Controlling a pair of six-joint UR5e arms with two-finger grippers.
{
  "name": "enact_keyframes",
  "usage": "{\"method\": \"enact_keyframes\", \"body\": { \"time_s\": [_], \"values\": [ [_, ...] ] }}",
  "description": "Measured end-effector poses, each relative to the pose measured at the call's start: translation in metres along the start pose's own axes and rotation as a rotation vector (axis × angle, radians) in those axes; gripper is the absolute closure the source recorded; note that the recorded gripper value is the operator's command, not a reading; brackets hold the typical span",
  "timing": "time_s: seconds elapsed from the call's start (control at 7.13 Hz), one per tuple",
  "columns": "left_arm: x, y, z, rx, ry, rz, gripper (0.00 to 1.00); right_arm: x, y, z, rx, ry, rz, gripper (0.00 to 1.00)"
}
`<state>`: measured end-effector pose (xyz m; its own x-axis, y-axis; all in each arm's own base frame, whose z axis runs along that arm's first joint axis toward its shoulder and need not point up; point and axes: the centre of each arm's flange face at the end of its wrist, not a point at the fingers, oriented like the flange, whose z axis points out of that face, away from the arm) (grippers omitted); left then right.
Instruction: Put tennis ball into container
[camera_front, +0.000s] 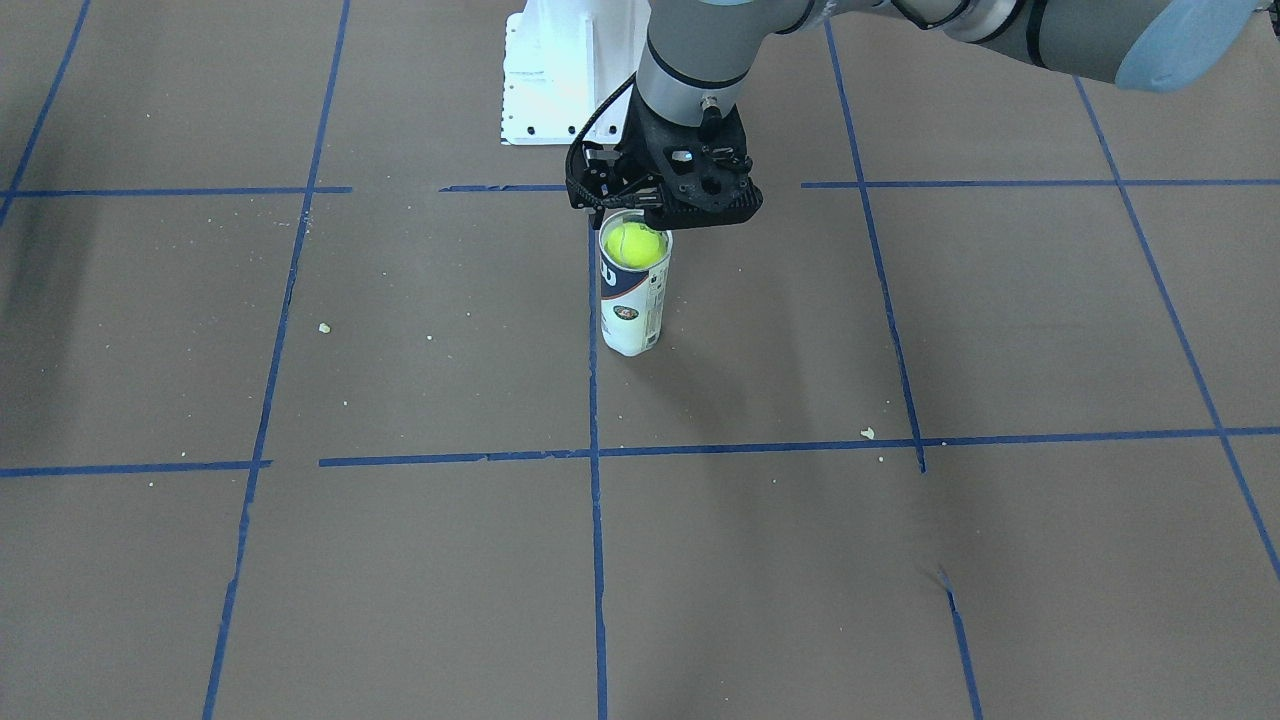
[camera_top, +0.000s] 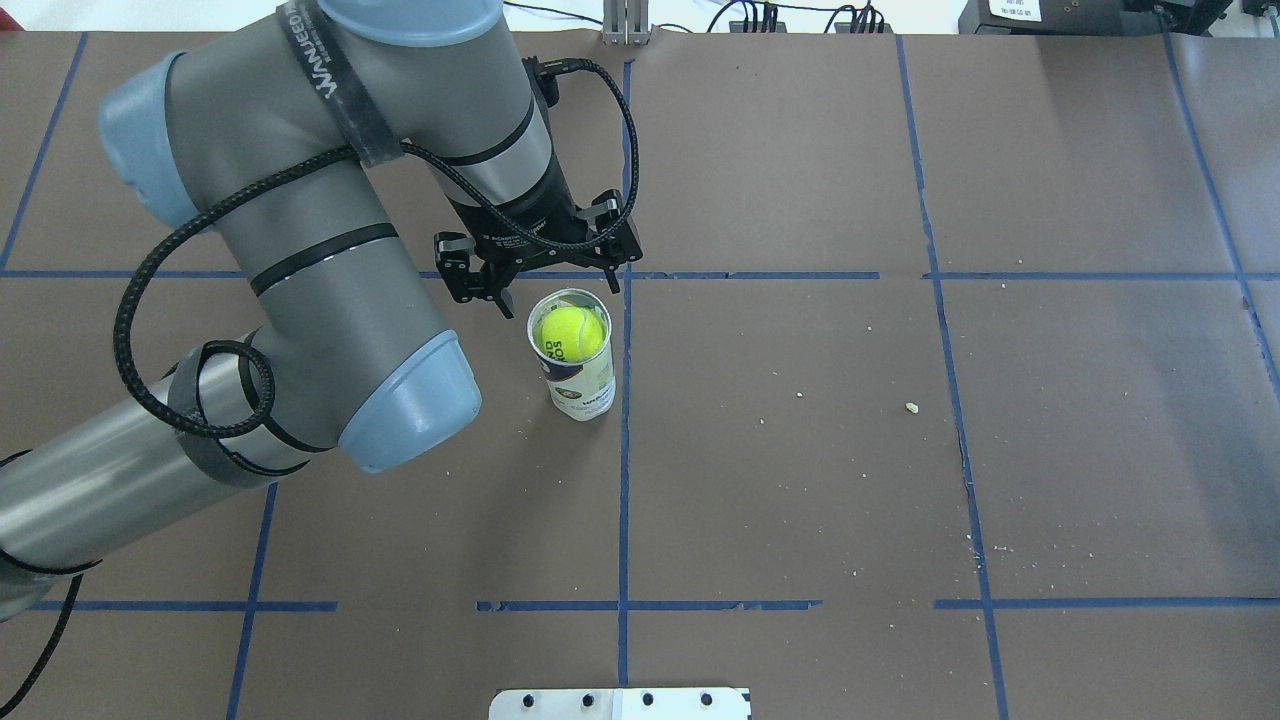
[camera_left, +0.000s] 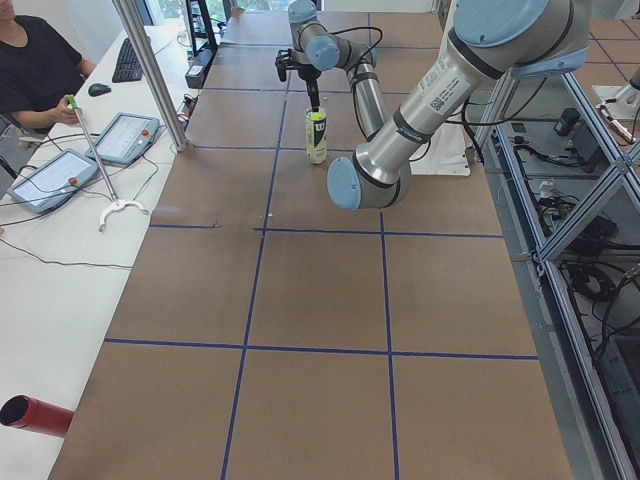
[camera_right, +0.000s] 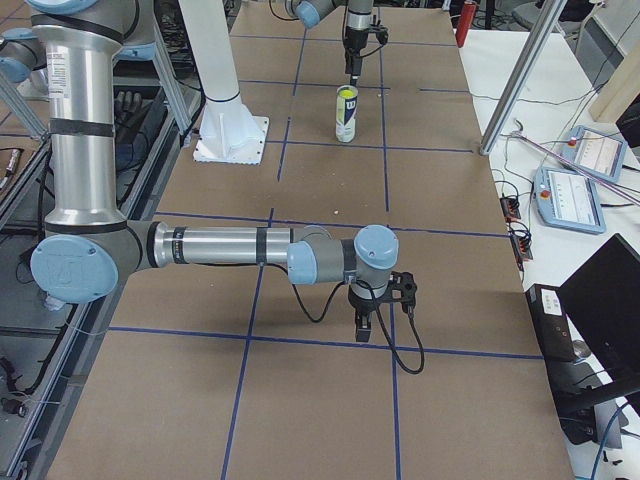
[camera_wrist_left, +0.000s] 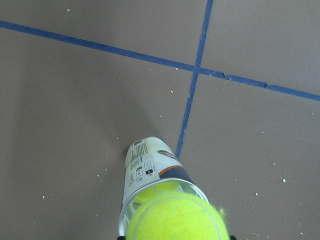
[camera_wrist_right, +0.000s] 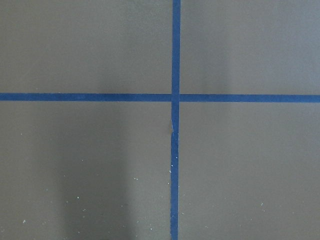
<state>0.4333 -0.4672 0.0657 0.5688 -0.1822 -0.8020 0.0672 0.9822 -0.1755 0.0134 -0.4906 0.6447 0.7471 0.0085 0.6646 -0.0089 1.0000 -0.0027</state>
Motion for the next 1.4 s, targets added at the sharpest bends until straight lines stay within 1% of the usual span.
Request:
{"method": "enact_keyframes", "body": {
  "time_s": [0.28, 0.42, 0.56, 0.7, 0.84, 0.98, 1.12, 1.26, 1.4],
  "values": [
    [-0.008, 0.011, -0.019, 0.016, 0.025, 0.017, 0.0, 0.0, 0.0, 0.0, 0.0, 0.0, 0.0, 0.0],
    [-0.028, 0.017, -0.034, 0.034, 0.041, 0.039, 0.0, 0.0, 0.0, 0.0, 0.0, 0.0, 0.0, 0.0],
    [-0.054, 0.009, -0.055, 0.072, 0.048, 0.075, 0.0, 0.0, 0.0, 0.0, 0.0, 0.0, 0.0, 0.0],
    [-0.084, -0.014, -0.077, 0.125, 0.035, 0.125, 0.0, 0.0, 0.0, 0.0, 0.0, 0.0, 0.0, 0.0],
    [-0.118, -0.041, -0.093, 0.167, 0.0, 0.195, 0.0, 0.0, 0.0, 0.0, 0.0, 0.0, 0.0, 0.0],
    [-0.156, -0.066, -0.1, 0.187, -0.047, 0.271, 0.0, 0.0, 0.0, 0.0, 0.0, 0.0, 0.0, 0.0],
    [-0.2, -0.09, -0.1, 0.187, -0.102, 0.35, 0.0, 0.0, 0.0, 0.0, 0.0, 0.0, 0.0, 0.0],
    [-0.257, -0.115, -0.094, 0.174, -0.16, 0.417, 0.0, 0.0, 0.0, 0.0, 0.0, 0.0, 0.0, 0.0],
    [-0.319, -0.142, -0.087, 0.168, -0.203, 0.454, 0.0, 0.0, 0.0, 0.0, 0.0, 0.0, 0.0, 0.0]
  ]
}}
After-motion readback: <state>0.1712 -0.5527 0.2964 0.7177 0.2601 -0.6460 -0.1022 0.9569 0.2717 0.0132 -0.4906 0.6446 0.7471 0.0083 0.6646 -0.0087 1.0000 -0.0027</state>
